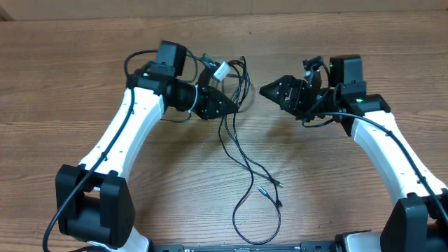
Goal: Untangle cables
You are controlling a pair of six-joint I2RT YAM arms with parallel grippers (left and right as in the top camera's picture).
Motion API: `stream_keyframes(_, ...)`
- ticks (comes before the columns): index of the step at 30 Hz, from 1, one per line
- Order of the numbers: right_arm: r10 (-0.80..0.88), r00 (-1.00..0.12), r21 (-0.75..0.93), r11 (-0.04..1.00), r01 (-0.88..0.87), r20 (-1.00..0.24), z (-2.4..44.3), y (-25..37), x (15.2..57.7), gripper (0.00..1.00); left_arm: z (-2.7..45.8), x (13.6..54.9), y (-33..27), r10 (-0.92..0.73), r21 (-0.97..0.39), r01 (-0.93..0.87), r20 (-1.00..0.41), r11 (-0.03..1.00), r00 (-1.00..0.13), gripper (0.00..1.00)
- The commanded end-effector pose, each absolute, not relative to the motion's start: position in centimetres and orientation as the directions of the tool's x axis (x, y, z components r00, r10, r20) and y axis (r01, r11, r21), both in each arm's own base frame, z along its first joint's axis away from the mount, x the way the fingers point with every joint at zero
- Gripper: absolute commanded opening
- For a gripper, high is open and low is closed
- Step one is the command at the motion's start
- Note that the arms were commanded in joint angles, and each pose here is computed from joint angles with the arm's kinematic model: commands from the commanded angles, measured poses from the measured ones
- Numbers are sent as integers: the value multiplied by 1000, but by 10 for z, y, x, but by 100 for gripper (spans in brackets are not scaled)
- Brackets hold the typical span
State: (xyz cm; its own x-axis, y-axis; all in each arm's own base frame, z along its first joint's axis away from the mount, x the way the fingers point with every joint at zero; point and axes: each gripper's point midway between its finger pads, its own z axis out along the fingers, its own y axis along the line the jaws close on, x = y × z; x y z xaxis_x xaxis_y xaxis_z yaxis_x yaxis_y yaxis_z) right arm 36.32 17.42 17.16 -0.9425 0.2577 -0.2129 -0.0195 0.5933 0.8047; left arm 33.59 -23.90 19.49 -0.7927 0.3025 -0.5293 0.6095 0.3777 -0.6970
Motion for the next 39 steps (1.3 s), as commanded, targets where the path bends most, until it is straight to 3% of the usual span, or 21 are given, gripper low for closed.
stream_keyframes(1,206,-952,828,556,-77,-227,192,204,352,100,222,327,-246,292,-694,673,-608,257,-738,4)
stream_keyframes(9,157,-936,809,560,-179,-316,200,231,352,99,221,328,-245,296,-686,678,-612,264,-734,4)
stream_keyframes(12,193,-920,777,608,-161,-342,194,223,361,88,224,326,-246,292,-694,677,-613,246,-734,4)
stream_keyframes(16,274,-871,687,720,-96,-409,182,201,383,86,238,318,-251,275,-708,691,-641,150,-717,4)
stream_keyframes(29,370,-783,444,886,135,-500,149,137,403,90,270,304,-255,215,-700,711,-705,-58,-676,4)
stream_keyframes(36,423,-780,281,903,325,-461,124,78,387,90,271,317,-241,181,-685,728,-719,-28,-671,4)
stream_keyframes(39,454,-782,288,888,358,-427,121,65,384,90,273,331,-228,147,-661,751,-742,2,-654,4)
